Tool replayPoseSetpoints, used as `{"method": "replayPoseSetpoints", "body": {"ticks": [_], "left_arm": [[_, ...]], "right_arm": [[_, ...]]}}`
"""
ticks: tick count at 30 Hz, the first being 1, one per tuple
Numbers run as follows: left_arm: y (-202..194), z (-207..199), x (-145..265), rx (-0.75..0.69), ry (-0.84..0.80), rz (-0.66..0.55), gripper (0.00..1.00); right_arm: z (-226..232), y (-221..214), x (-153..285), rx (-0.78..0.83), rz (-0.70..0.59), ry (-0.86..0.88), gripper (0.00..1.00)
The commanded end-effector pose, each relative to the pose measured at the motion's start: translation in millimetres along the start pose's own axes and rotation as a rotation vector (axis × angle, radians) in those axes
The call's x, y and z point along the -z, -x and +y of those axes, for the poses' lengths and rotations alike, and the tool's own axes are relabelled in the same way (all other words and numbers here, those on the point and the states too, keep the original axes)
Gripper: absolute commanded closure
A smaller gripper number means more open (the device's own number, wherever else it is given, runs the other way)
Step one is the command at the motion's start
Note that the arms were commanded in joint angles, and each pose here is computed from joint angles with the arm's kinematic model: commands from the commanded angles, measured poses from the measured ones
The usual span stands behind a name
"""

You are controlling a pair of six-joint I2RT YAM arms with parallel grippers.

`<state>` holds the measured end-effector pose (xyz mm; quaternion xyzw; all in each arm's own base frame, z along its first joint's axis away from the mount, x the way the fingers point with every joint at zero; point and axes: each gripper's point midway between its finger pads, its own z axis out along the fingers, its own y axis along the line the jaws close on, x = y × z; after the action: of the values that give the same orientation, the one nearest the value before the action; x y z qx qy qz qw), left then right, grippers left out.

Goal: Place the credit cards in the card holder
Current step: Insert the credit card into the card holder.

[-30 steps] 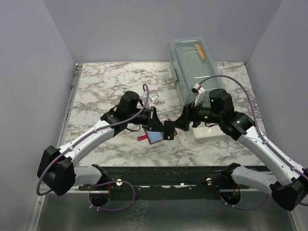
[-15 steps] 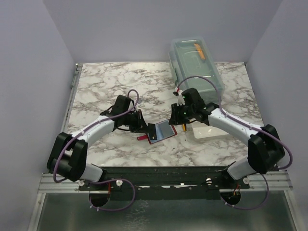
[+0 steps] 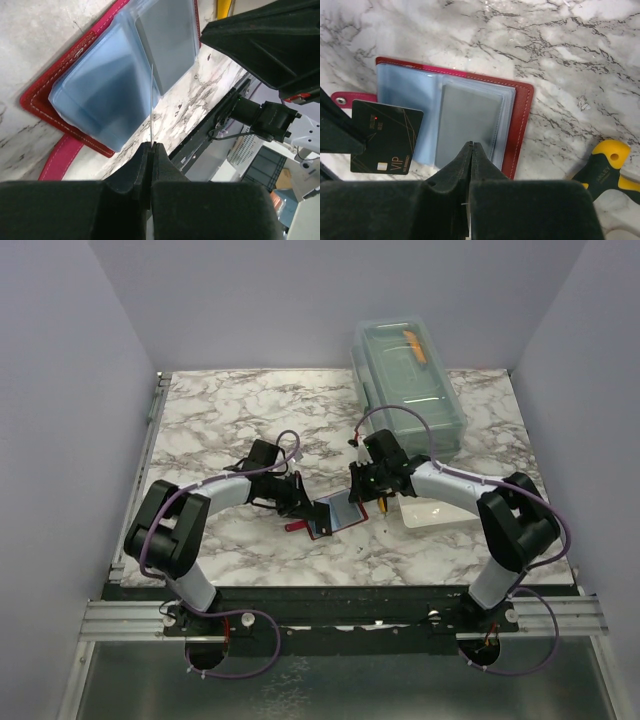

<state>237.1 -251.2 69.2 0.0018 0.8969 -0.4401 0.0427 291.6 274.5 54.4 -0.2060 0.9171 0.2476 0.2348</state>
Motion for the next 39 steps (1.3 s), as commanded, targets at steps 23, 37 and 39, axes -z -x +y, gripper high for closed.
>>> {"method": "replayPoseSetpoints", "body": {"ticks": [23, 37, 39], "left_arm": [[4.3, 9.4, -17.4, 0.086, -0.138, 0.101, 1.0], [-2.1, 14.3, -15.3, 0.104, -0.143, 0.11, 1.0], [0.3, 13.7, -16.5, 0.103, -0.147, 0.11, 1.0]], "right_arm": [[-25.1, -8.9, -22.7, 0.034, 0.027, -0.099, 1.0], [-26.5, -14.9, -26.0, 0.036, 0.048, -0.097, 1.0], [-26.2, -15.9, -26.7, 0.034, 0.053, -0.094, 1.0]]}}
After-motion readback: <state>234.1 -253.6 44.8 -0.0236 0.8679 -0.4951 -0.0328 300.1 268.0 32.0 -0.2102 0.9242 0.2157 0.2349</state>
